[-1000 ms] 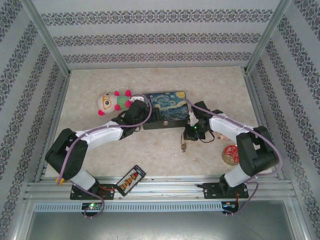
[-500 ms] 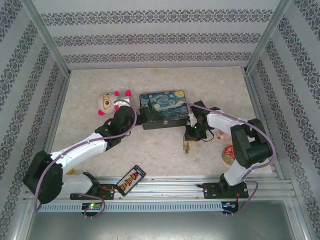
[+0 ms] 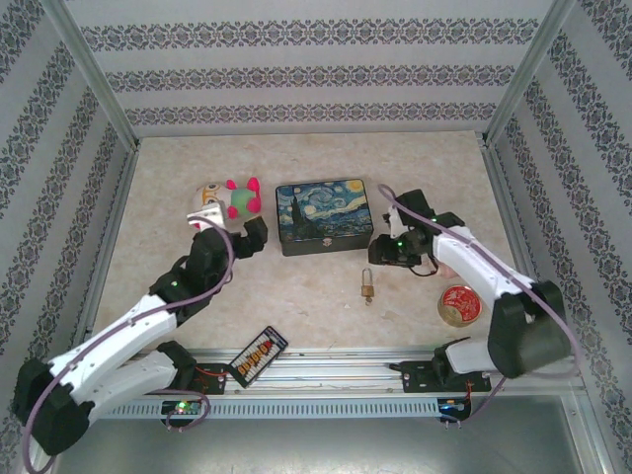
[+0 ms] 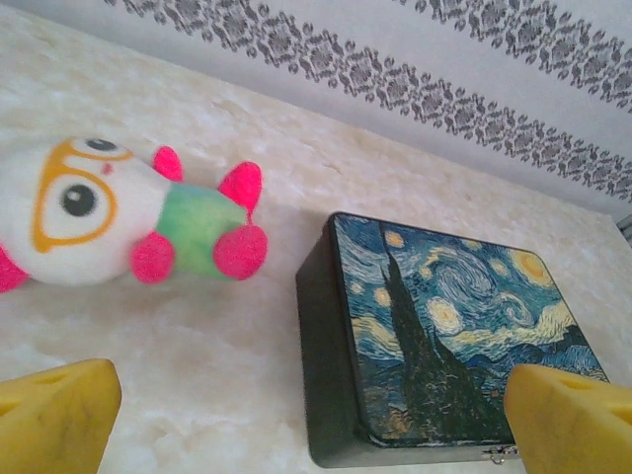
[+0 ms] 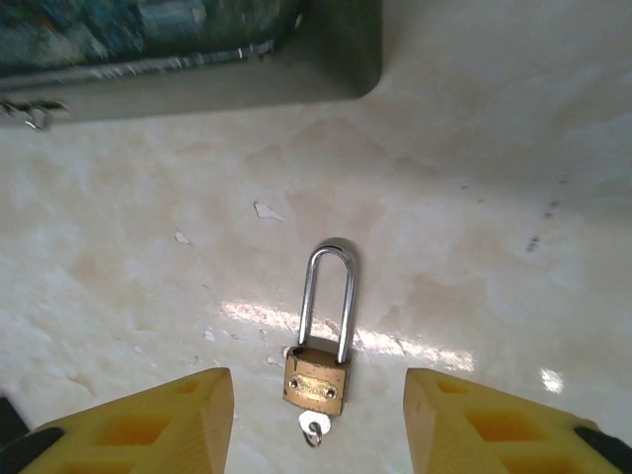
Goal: Unlock the padlock with the key
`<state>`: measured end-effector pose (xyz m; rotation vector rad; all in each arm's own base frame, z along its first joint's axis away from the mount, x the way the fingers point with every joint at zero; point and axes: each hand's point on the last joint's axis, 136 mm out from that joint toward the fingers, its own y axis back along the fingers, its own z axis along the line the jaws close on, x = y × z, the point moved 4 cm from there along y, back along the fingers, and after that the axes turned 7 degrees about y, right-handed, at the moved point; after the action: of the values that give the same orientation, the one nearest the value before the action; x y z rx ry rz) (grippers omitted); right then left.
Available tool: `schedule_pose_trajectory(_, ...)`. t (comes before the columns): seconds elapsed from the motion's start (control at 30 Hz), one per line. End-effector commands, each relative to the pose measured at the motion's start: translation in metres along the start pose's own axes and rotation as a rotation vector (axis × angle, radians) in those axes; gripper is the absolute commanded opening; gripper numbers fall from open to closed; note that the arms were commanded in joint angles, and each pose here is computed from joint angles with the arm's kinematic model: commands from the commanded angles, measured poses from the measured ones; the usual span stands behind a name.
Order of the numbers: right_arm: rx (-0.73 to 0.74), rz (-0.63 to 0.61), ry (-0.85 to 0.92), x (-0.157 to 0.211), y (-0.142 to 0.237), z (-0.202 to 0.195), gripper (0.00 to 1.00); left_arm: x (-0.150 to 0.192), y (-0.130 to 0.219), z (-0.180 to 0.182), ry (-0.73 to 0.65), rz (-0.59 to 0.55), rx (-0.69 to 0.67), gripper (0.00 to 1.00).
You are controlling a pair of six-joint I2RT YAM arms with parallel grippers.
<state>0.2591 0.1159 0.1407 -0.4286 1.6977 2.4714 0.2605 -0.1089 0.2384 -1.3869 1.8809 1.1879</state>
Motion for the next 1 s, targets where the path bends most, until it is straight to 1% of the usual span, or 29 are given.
schedule_pose_trajectory(0.0,0.050,-0.076,-0.040,0.000,0.026,-0.010,0.51,-0.003,0.019,0.031,-0.051,-0.043,-0.097,0.99)
schedule_pose_trajectory(0.27,0.125,-0.295,-0.030,0.001,0.067,-0.027,0.57,-0.016,0.066,0.081,-0.051,-0.212,-0.209,0.99)
schedule_pose_trajectory(0.43,0.209,-0.411,-0.020,-0.001,0.084,-0.038,0.63,-0.022,0.084,0.103,-0.043,-0.293,-0.279,0.99)
schedule_pose_trajectory(0.47,0.227,-0.438,-0.019,-0.001,0.086,-0.041,0.77,-0.023,0.087,0.106,-0.046,-0.311,-0.295,0.99)
schedule_pose_trajectory(0.5,0.243,-0.462,-0.017,-0.003,0.088,-0.043,0.98,-0.023,0.088,0.109,-0.054,-0.323,-0.307,0.99)
schedule_pose_trajectory(0.67,0.344,-0.613,-0.002,-0.007,0.100,-0.056,0.98,-0.022,0.086,0.118,-0.144,-0.381,-0.373,0.99)
schedule_pose_trajectory(0.8,0.451,-0.771,-0.033,-0.007,0.117,-0.070,0.98,-0.022,0.078,0.117,-0.191,-0.419,-0.382,0.99)
schedule_pose_trajectory(0.87,0.471,-0.858,-0.040,-0.006,0.128,-0.073,0.98,-0.022,0.073,0.117,-0.198,-0.418,-0.378,0.99)
schedule_pose_trajectory(0.97,0.491,-0.976,-0.034,-0.005,0.142,-0.074,0.98,-0.019,0.061,0.117,-0.210,-0.367,-0.372,0.99)
